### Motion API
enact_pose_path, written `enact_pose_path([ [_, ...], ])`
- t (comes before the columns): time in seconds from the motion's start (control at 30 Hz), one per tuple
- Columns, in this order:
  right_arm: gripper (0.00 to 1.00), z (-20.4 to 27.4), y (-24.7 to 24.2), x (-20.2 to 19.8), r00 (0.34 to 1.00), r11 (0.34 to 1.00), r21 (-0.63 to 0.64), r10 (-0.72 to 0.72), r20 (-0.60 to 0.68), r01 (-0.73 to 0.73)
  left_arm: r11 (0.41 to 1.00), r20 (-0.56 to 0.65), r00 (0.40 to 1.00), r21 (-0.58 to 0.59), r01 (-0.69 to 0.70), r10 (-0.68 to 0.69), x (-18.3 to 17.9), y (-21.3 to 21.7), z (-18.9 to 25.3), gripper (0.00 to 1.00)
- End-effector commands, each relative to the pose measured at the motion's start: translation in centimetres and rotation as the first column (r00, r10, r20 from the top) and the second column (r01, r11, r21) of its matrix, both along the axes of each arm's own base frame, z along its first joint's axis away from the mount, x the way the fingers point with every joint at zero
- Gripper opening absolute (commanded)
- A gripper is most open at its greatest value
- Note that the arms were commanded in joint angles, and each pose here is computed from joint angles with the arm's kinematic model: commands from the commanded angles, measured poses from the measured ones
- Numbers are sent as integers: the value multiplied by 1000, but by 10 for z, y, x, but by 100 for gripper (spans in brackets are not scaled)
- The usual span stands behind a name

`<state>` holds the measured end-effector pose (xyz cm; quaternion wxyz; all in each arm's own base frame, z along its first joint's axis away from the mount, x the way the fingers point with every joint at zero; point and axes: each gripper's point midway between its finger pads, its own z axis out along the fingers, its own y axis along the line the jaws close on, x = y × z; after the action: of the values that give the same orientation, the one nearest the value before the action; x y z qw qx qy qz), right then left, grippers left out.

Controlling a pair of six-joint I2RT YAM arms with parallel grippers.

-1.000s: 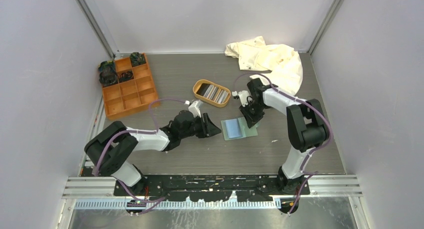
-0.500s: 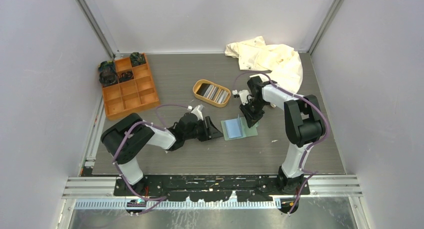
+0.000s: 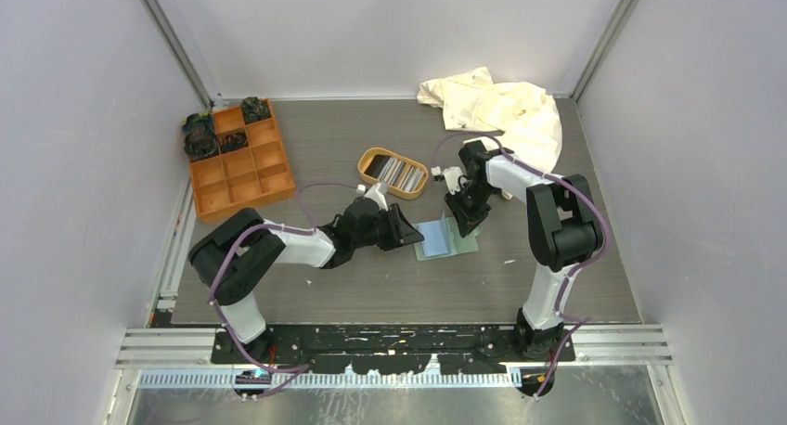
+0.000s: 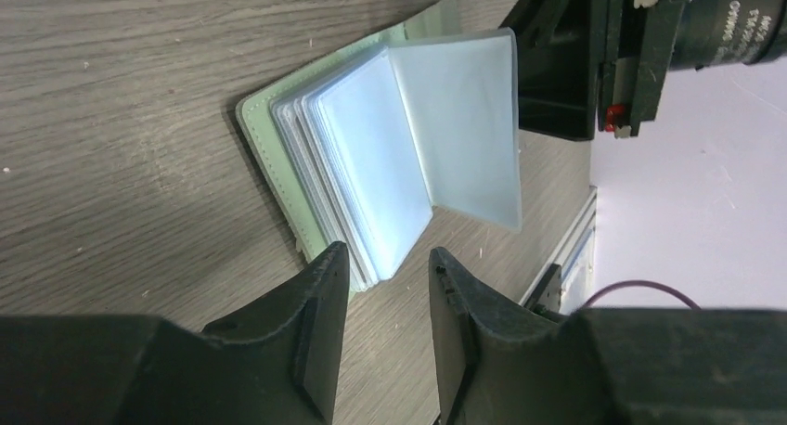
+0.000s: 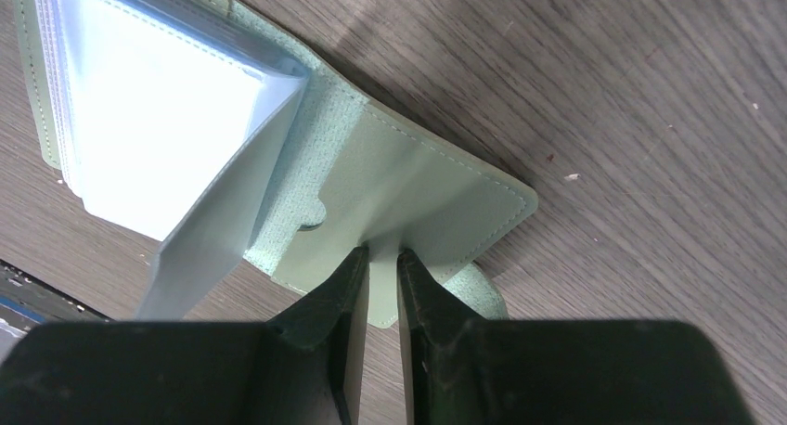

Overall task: Put the credit cards into the card holder
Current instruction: Open the card holder at the center of the board.

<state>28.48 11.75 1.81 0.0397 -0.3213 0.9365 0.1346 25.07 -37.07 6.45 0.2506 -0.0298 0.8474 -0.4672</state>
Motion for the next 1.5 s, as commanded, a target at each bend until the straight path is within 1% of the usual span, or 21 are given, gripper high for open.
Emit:
enact_pose_path([
  [0.0,23,-7,-3,-17,997,1000,-11,12,-82,-13,995,0,999,82,-49,49,9,-2,4,37],
  [0.1,23,-8,-3,-19,996,1000,-12,13,-91,-14,989,-8,998,133,-64,66,10,-5,2,35],
  [0.17,23,-9,-3,-19,995,1000,-13,15,-95,-16,983,-14,997,169,-70,74,11,-7,0,25],
  [0.2,23,-9,-3,-19,995,1000,-13,16,-94,-17,979,-27,997,192,-66,72,9,-8,-2,24],
  [0.3,23,-9,-3,-19,995,1000,-13,15,-95,-17,969,-35,996,236,-67,77,6,-10,-4,24],
  [0.33,23,-9,-3,-19,995,1000,-13,17,-95,-18,965,-18,996,250,-82,89,9,-10,-4,24],
  [0.5,23,-9,-4,-20,995,1000,-13,15,-99,-16,959,-16,996,273,-75,82,10,-16,-6,26],
  [0.87,23,-10,-3,-22,994,1000,-10,17,-107,-18,963,-14,999,266,-46,52,11,-25,-4,28],
  [1.07,23,-10,-2,-22,993,1000,-6,22,-112,-23,967,29,999,251,-34,27,12,-25,10,29],
  [1.13,23,-10,-2,-23,993,1000,-1,23,-114,-23,972,35,999,236,2,-11,8,-29,14,29],
  [1.3,23,-9,-1,-24,993,1000,4,25,-118,-25,980,55,997,196,45,-57,3,-36,18,31],
  [1.47,23,-9,-1,-24,992,1000,6,27,-123,-26,985,64,996,164,56,-67,3,-41,23,31],
])
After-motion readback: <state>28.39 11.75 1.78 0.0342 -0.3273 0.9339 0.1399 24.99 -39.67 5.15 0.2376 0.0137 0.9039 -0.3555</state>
